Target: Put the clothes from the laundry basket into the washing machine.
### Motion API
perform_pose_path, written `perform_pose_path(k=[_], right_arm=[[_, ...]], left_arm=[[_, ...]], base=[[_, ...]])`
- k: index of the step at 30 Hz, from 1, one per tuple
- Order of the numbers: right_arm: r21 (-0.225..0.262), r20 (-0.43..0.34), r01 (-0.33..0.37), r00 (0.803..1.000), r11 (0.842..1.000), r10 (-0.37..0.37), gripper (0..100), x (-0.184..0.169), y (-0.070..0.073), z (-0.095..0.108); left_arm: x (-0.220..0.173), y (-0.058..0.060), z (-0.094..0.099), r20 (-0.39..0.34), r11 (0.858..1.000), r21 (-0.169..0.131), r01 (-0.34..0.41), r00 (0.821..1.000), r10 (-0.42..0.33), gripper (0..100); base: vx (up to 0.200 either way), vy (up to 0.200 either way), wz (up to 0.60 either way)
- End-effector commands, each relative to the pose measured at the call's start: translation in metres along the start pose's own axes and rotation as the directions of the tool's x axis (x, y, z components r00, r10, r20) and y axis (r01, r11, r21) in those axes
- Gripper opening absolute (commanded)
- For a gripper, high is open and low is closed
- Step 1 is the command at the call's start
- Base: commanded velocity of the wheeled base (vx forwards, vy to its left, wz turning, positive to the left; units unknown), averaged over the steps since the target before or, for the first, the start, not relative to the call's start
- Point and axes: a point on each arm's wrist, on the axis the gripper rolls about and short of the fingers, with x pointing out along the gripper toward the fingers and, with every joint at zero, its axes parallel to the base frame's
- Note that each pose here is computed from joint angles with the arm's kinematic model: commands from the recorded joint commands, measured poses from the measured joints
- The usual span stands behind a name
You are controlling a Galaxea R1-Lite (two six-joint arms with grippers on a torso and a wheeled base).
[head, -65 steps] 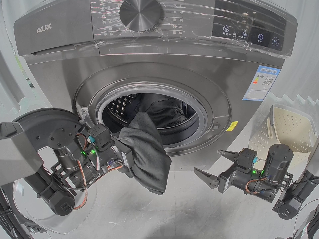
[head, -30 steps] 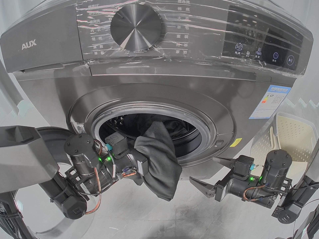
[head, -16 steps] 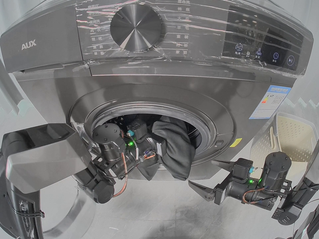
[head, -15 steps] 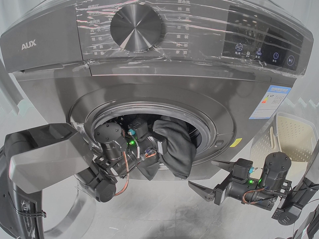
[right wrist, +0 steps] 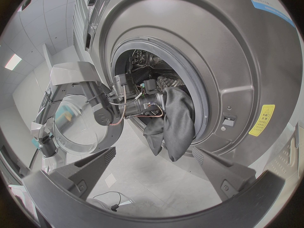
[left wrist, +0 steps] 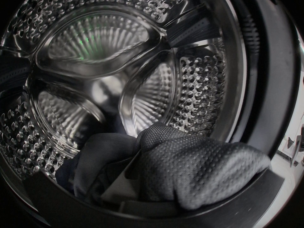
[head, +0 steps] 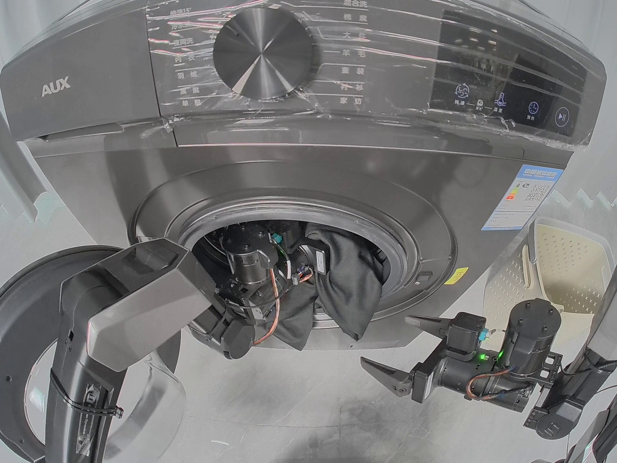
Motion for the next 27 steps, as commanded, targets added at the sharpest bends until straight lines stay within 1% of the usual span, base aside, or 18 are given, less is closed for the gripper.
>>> perform_pose_path(k=[1,5,8,10,12,13,15,17,18,20,21,22,23,24,25,26,27], right_arm=[[0.000,-0.011,-0.002,1.000,1.000,0.002,100,0.001,0.000,-0.003],[0.001,-0.023,-0.003,1.000,1.000,0.003,100,0.003,0.001,-0.006],[0.003,-0.025,-0.004,1.000,1.000,0.004,100,0.003,0.001,-0.006],[0.003,-0.025,-0.004,1.000,1.000,0.004,100,0.003,0.001,-0.006],[0.003,-0.029,-0.004,1.000,1.000,0.004,100,0.003,0.001,-0.007],[0.003,-0.029,-0.004,1.000,1.000,0.004,100,0.003,0.001,-0.007],[0.003,-0.031,-0.004,1.000,1.000,0.004,100,0.004,0.001,-0.007],[0.003,-0.031,-0.004,1.000,1.000,0.004,100,0.004,0.001,-0.007],[0.003,-0.029,-0.004,1.000,1.000,0.004,100,0.004,0.001,-0.007],[0.003,-0.029,-0.002,1.000,1.000,0.002,100,0.004,0.001,-0.007],[0.003,-0.029,-0.002,1.000,1.000,0.002,100,0.004,0.001,-0.007],[0.003,-0.029,-0.002,1.000,1.000,0.002,100,0.004,0.001,-0.007],[0.003,-0.028,-0.002,1.000,1.000,0.002,100,0.004,0.001,-0.007],[0.003,-0.028,-0.002,1.000,1.000,0.002,100,0.004,0.001,-0.007],[0.003,-0.028,-0.004,1.000,1.000,0.004,100,0.004,0.001,-0.007],[0.003,-0.029,-0.004,1.000,1.000,0.004,100,0.004,0.001,-0.007],[0.003,-0.029,-0.004,1.000,1.000,0.004,100,0.004,0.001,-0.007]], left_arm=[[0.017,0.021,-0.001,0.001,0.998,0.004,-0.067,0.998,0.067,0],[0.032,0.038,-0.001,-0.001,0.994,0.009,-0.105,0.994,0.105,0],[0.042,0.041,-0.001,-0.010,0.992,0.009,-0.126,0.992,0.126,0],[0.046,0.039,-0.003,-0.009,0.992,0.007,-0.128,0.992,0.128,0],[0.055,0.039,-0.002,0.016,0.989,0.004,-0.146,0.989,0.146,0],[0.055,0.039,-0.002,0.016,0.989,0.004,-0.146,0.989,0.146,0],[0.066,0.040,0.004,0.061,0.986,-0.007,-0.169,0.984,0.169,0],[0.066,0.040,0.004,0.061,0.986,-0.007,-0.169,0.984,0.169,0],[0.070,0.040,0.009,0.080,0.982,-0.040,-0.183,0.979,0.186,0],[0.071,0.041,0.012,0.093,0.980,-0.051,-0.195,0.976,0.199,0],[0.071,0.042,0.015,0.100,0.978,-0.055,-0.202,0.973,0.206,100],[0.071,0.043,0.016,0.103,0.977,-0.057,-0.206,0.972,0.211,100],[0.071,0.045,0.019,0.105,0.972,-0.066,-0.224,0.968,0.230,100],[0.069,0.045,0.017,0.093,0.969,-0.071,-0.235,0.966,0.241,100],[0.068,0.046,0.019,0.083,0.967,-0.079,-0.243,0.965,0.250,100],[0.066,0.046,0.021,0.058,0.964,-0.087,-0.252,0.964,0.258,100],[0.062,0.045,0.022,0.017,0.961,-0.098,-0.257,0.965,0.260,100]], base=[[0.000,0.000,0.00],[0.000,0.000,0.00],[0.000,0.000,0.00],[0.000,0.000,0.00],[0.000,0.000,0.00],[0.000,0.000,0.00],[0.000,0.000,0.00],[0.000,0.000,0.00],[0.000,0.000,0.00],[0.000,0.000,0.00],[0.000,0.000,0.00],[0.000,0.000,0.00],[0.000,0.000,0.00],[0.000,0.000,0.00],[0.000,0.000,0.00],[0.000,0.000,0.00],[0.000,0.000,0.00]])
